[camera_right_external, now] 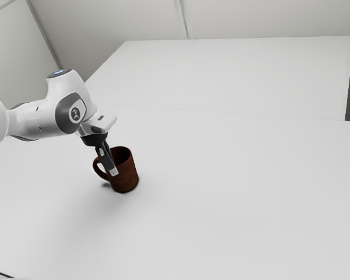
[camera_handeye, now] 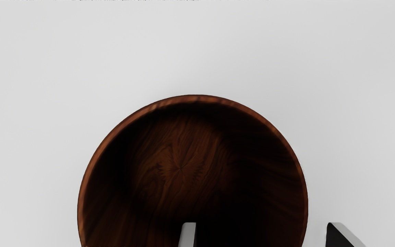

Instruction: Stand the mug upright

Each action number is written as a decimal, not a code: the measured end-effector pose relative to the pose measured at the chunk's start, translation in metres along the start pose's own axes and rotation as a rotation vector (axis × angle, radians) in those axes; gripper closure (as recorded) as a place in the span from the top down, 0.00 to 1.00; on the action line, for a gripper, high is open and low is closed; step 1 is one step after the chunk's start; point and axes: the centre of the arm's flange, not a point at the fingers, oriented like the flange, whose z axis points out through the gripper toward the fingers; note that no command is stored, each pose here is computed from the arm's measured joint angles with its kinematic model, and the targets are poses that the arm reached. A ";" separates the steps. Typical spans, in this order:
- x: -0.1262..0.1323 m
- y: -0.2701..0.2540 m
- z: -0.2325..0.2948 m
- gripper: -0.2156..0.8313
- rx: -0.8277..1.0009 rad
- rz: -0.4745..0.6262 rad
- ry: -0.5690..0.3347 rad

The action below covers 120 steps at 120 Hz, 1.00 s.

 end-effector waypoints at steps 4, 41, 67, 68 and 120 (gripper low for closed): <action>0.001 0.000 0.000 0.63 0.001 -0.002 0.000; 0.008 0.011 -0.032 0.76 0.043 -0.029 -0.003; 0.019 0.009 -0.075 0.78 0.068 -0.216 0.018; 0.020 0.009 -0.077 0.78 0.069 -0.225 0.019; 0.074 -0.005 -0.222 0.79 0.106 -0.487 0.080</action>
